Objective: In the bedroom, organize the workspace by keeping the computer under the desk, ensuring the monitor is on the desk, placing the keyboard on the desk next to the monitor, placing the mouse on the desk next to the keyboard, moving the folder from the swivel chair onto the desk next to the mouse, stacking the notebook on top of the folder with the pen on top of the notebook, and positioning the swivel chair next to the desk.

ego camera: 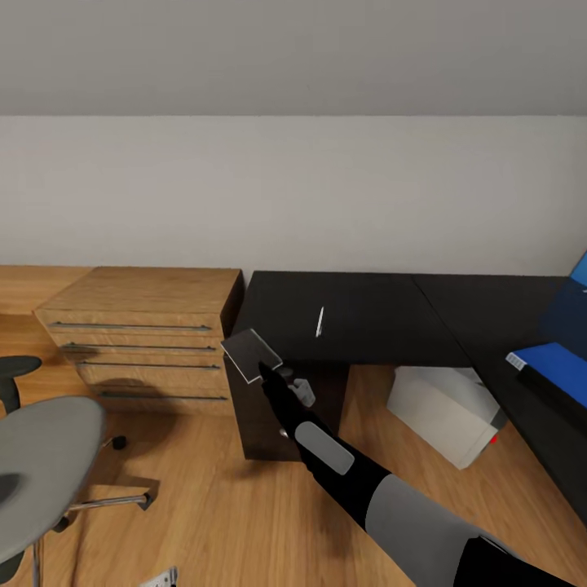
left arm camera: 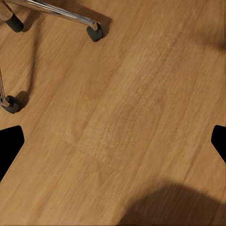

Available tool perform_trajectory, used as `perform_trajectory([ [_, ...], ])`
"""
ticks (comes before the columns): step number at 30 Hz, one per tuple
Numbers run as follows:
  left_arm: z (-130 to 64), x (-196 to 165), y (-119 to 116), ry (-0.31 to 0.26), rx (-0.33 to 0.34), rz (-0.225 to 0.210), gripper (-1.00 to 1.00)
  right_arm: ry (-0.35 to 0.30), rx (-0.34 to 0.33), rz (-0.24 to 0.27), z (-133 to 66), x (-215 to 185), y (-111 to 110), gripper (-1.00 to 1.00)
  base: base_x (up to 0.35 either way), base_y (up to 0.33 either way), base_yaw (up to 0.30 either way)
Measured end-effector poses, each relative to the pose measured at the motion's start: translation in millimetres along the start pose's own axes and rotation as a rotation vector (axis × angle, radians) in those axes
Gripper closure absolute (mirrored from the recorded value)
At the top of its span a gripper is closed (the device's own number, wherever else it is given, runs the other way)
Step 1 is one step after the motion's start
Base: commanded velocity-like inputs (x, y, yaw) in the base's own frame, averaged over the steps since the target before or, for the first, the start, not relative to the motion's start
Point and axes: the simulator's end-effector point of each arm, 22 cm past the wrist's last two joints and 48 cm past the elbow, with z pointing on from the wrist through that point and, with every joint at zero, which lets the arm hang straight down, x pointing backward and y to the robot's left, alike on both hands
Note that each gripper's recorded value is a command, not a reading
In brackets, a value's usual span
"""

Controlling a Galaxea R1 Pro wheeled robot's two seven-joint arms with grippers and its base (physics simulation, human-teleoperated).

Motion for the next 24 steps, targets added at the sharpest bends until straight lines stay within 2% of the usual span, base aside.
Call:
perform_trajectory([
  [1,1.6,-1,-1,-0.006,0.001,-0.002,-1.0,0.001,0.001,0.002,0.3,1,-2,-1.0,0.0,0.0,0.0],
  [3,6.9,-22,-6,-0.051,0.01,-0.018,-1.0,0.004,0.003,0.007,1.0,2,-6,-1.0,0.0,0.0,0.0],
  [6,12.7,-84,-17,-0.174,0.029,-0.068,-1.0,0.006,0.005,0.011,2.0,4,-12,-1.0,0.0,0.0,0.0],
  [7,9.7,-89,-46,-0.071,0.07,-0.061,-1.0,0.006,0.005,0.013,2.5,4,-13,-1.0,0.0,0.0,0.0],
  [8,0.7,-154,-56,-0.166,0.097,-0.1,-1.0,0.006,0.004,0.014,2.9,4,-15,-1.0,0.0,0.0,0.0],
  [9,-7.0,-183,-59,-0.196,0.112,-0.114,-1.0,0.01,0.004,0.014,3.2,6,-16,-1.0,0.0,0.0,0.0],
  [10,-9.4,-190,-60,-0.195,0.118,-0.118,-1.0,0.012,0.004,0.014,3.6,7,-18,-1.0,0.0,0.0,0.0],
  [11,-25.9,-194,-63,-0.103,0.162,-0.149,-1.0,0.029,0.007,0.014,3.5,7,-23,-1.0,0.0,0.0,0.0],
  [12,-50.2,-241,-60,-0.182,0.196,-0.194,-1.0,0.03,0.009,0.013,3.3,6,-26,-1.0,0.0,0.0,0.0],
  [13,-59.4,-246,-58,-0.182,0.215,-0.211,-1.0,0.03,0.011,0.013,3.4,5,-29,-1.0,0.0,0.0,0.0],
  [14,-73.1,-235,-50,-0.153,0.231,-0.221,-1.0,0.03,0.01,0.012,3.0,3,-30,-1.0,0.0,0.0,0.0],
  [16,-77.9,-223,-43,-0.135,0.229,-0.216,-1.0,0.03,0.007,0.011,2.9,3,-29,-1.0,0.0,0.0,0.0],
  [24,-82.0,-210,-34,-0.12,0.22,-0.207,-1.0,0.029,0.003,0.012,2.7,3,-28,-1.0,0.0,0.0,0.0],
])
